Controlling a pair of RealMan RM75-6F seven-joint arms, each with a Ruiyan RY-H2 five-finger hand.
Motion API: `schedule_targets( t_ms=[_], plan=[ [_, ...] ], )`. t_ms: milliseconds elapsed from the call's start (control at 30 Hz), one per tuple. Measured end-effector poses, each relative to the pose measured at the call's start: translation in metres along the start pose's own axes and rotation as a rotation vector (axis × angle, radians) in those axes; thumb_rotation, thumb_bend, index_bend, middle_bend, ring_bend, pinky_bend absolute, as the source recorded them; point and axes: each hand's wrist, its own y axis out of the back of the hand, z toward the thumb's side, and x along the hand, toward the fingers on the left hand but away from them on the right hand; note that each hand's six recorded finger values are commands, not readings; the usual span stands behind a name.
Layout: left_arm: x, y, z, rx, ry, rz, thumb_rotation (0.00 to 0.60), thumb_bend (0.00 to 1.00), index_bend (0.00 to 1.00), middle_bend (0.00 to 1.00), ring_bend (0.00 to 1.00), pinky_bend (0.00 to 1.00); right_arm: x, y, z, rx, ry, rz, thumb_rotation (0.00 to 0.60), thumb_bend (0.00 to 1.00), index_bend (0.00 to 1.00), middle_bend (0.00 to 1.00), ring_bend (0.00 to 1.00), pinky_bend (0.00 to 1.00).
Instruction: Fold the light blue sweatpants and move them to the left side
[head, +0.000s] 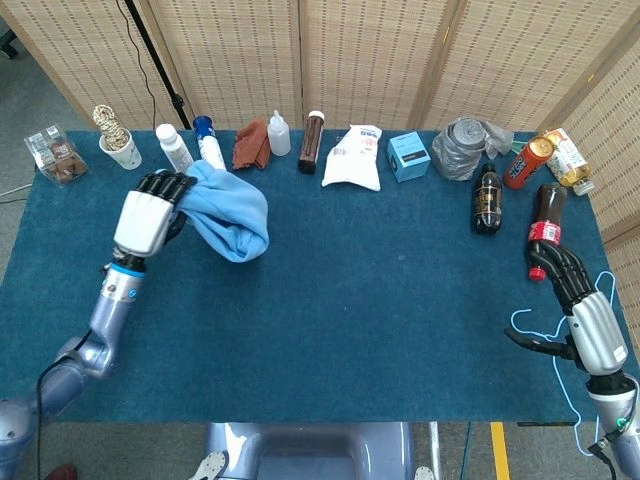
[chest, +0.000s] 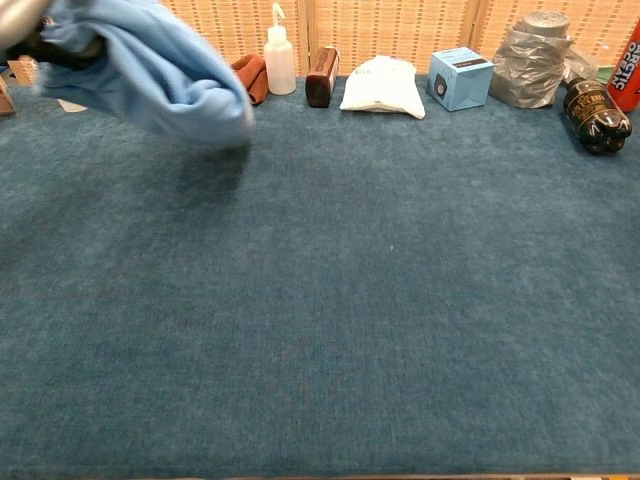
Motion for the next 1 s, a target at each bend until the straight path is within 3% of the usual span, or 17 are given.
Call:
schedule_targets(
  t_ms=[167,467,667,733,800,867,900,1000],
  plan=[
    [-0.04,0.016,-0.047,0.027,0.074,-0.003,0.6,0.76,0.9,0.76,0.72,0.89,0.002,-0.001,0.007,-0.006,0.021,0.005,0.6,0.0,0.0,0.0,0.0,0.0],
    [-0.106,0.021,-0.097,0.065,0.152,-0.058,0.6,0.75,0.89,0.75,0.71,0.89,0.004,-0.005,0.015,-0.008,0.041,0.015,0.6,0.0,0.0,0.0,0.0,0.0],
    [-0.122,0.013,-0.103,0.029,0.151,-0.104,0.6,0.63,0.75,0.63,0.62,0.88,0.005,-0.008,0.016,-0.007,0.044,0.027,0.6,0.0,0.0,0.0,0.0,0.0],
    [-0.126,0.009,-0.102,0.008,0.135,-0.127,0.6,0.5,0.59,0.51,0.51,0.78,0.005,-0.009,0.016,-0.009,0.045,0.029,0.6,0.0,0.0,0.0,0.0,0.0],
    [-0.133,0.006,-0.099,-0.008,0.11,-0.152,0.6,0.27,0.25,0.22,0.23,0.51,0.005,-0.009,0.016,-0.01,0.046,0.03,0.6,0.0,0.0,0.0,0.0,0.0],
    [-0.14,0.004,-0.099,0.001,0.096,-0.181,0.6,0.11,0.04,0.03,0.05,0.29,0.006,-0.009,0.016,-0.013,0.047,0.031,0.6,0.0,0.0,0.0,0.0,0.0],
    [-0.143,0.003,-0.101,0.011,0.098,-0.192,0.6,0.04,0.0,0.0,0.01,0.21,0.006,-0.01,0.017,-0.021,0.048,0.035,0.6,0.0,0.0,0.0,0.0,0.0],
    [-0.151,0.0,-0.102,0.034,0.102,-0.232,0.6,0.0,0.0,0.0,0.0,0.06,0.007,-0.01,0.018,-0.056,0.05,0.046,0.6,0.0,0.0,0.0,0.0,0.0]
  ],
)
